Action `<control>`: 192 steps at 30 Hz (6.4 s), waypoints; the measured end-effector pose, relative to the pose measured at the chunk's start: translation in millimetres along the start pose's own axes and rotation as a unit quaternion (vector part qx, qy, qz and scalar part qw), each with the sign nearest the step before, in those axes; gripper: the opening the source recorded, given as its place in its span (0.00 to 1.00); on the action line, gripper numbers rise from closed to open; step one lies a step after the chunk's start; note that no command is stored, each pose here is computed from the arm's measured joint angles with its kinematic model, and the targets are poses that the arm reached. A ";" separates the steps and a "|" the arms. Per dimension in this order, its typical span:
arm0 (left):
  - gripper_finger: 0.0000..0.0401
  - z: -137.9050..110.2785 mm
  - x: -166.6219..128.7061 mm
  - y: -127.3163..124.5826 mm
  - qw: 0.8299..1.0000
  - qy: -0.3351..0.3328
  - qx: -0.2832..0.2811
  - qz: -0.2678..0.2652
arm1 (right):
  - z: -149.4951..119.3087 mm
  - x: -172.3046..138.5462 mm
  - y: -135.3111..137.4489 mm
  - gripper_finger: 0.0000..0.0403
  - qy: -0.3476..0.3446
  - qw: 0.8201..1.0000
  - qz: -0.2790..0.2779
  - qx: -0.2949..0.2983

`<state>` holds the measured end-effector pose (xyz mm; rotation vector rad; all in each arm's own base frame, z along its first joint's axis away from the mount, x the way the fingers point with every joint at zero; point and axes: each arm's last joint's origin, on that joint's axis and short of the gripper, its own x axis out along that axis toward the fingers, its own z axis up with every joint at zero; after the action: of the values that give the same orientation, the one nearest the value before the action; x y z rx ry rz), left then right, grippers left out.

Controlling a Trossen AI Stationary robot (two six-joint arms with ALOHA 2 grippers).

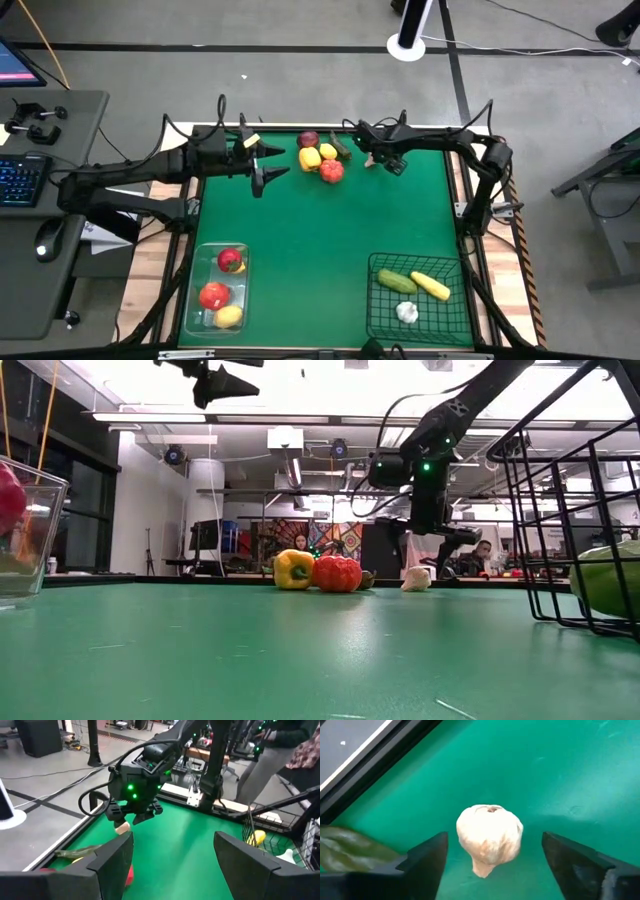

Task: Sort produce into baskets
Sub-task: Put the garlic into the wire basket, then put the yellow bell pepper into the wire basket

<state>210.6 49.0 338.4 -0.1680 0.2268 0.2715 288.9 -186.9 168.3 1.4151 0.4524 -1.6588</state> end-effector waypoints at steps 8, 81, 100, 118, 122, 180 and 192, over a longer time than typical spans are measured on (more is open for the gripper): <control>0.65 -0.3 0.0 0.0 1.000 0.001 -0.014 0.000 | -1.4 1.5 -1.9 0.55 0.017 1.000 -0.012 0.018; 0.65 30.4 59.8 6.2 0.980 0.141 -0.061 0.123 | -213.1 -251.8 -231.0 0.72 0.282 0.691 0.289 -0.599; 0.56 -34.1 199.3 112.9 0.889 0.435 -0.004 0.138 | -199.9 -236.9 -180.0 0.79 0.246 0.785 0.293 -0.487; 0.00 -51.4 214.8 144.7 0.883 0.425 -0.016 0.199 | -194.0 -231.0 -179.3 0.79 0.209 0.791 0.274 -0.505; 0.00 -53.6 214.6 148.6 0.884 0.423 -0.045 0.194 | -192.7 -229.7 -179.7 0.79 0.198 0.794 0.269 -0.507; 0.00 57.9 -20.7 3.5 0.977 0.170 -0.042 0.118 | -154.3 -105.4 -32.8 0.79 0.022 0.470 0.293 -0.832; 0.00 60.1 -36.1 3.1 0.979 0.160 -0.051 0.118 | -162.8 -69.4 -17.3 0.79 -0.018 0.378 0.292 -0.878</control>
<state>187.8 54.8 404.5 -0.2873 0.5550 0.4934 370.2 -29.3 181.8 -0.2743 1.0088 0.0547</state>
